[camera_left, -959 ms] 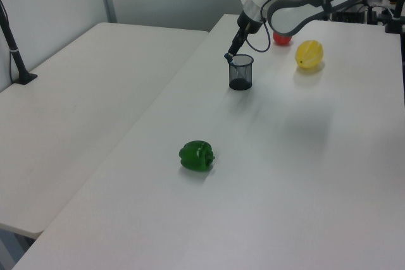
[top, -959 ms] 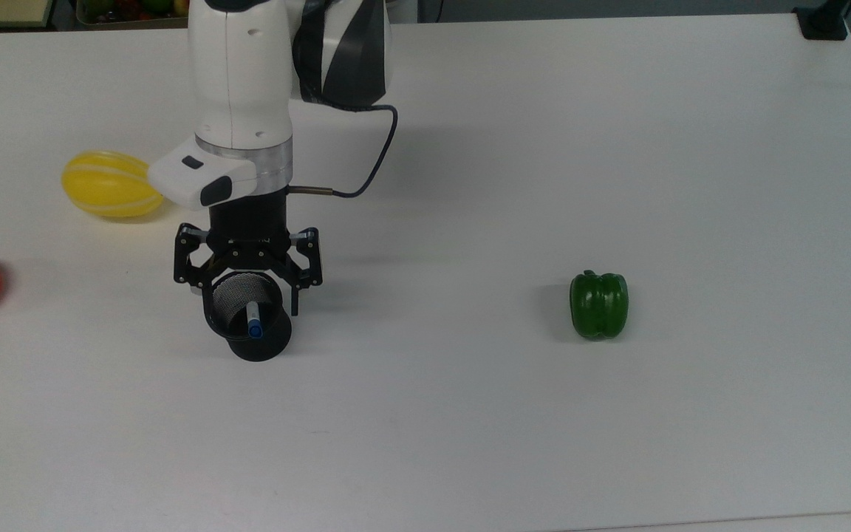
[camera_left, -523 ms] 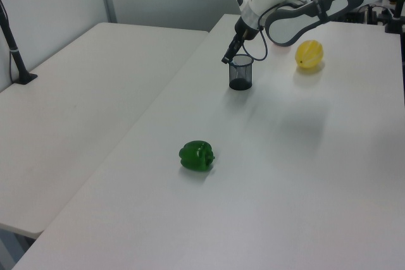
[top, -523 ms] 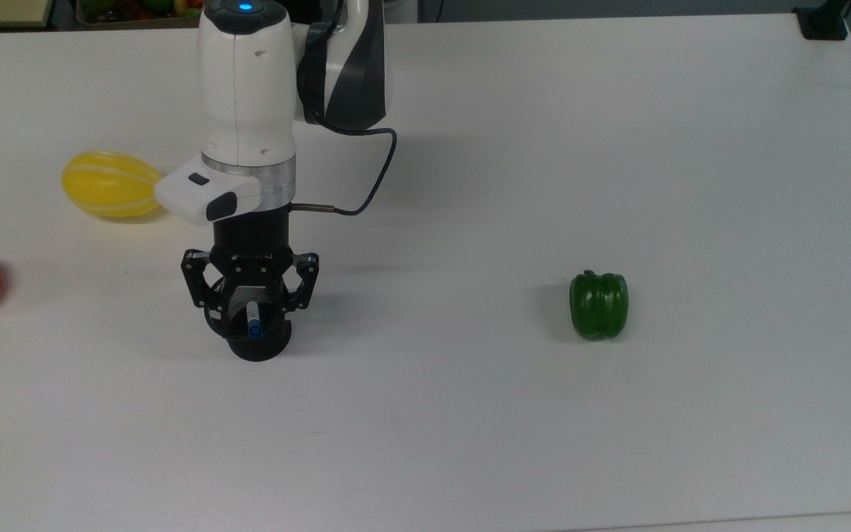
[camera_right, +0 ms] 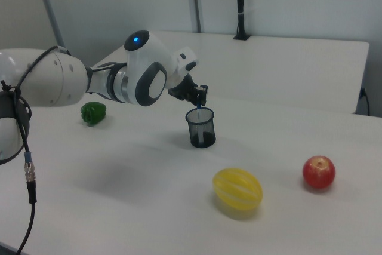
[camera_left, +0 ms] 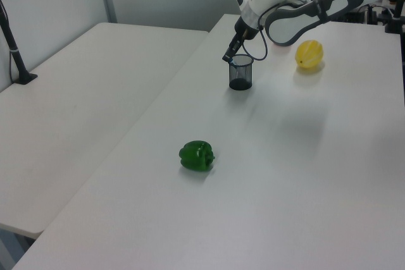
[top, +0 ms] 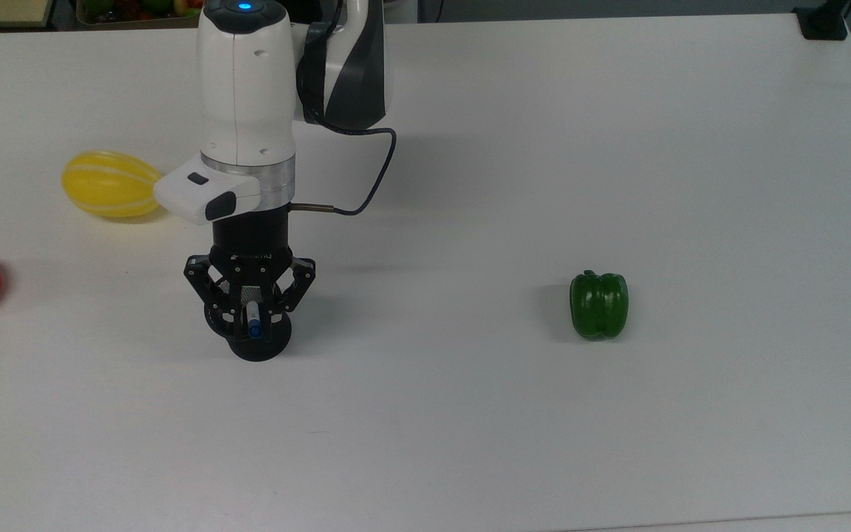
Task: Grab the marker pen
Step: 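Lower the gripper into the cup and close on the marker, then lift the white marker straight up out of the cup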
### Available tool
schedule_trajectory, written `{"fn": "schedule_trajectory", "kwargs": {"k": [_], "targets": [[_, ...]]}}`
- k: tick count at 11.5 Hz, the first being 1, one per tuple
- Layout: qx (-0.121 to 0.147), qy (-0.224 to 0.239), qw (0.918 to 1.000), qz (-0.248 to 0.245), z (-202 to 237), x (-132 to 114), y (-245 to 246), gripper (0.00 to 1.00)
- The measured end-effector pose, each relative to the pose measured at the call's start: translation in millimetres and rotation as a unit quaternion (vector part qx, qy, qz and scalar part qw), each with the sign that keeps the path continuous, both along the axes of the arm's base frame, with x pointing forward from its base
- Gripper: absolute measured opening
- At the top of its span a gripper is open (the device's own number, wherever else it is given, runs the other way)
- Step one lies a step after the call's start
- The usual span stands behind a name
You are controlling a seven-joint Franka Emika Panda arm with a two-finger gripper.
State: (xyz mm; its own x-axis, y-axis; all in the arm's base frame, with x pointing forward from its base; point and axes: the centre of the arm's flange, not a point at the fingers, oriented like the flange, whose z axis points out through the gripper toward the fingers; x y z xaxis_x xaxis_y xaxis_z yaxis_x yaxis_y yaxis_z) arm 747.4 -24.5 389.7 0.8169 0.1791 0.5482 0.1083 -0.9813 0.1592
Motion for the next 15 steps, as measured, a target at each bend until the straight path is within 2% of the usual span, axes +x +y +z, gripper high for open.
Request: {"fn": "schedule_trajectory", "kwargs": {"k": [1,5,11,15], "targets": [[0.000,0.000,1.0000,0.000,0.3,0.1,0.0,0.30],[0.000,-0.002,1.0000,-0.002,1.9,0.5,-2.7,0.18],[0.000,-0.015,0.9999,-0.004,16.4,3.3,-5.6,0.18],[0.001,-0.048,0.9988,-0.006,63.9,-1.5,-7.1,0.18]]}}
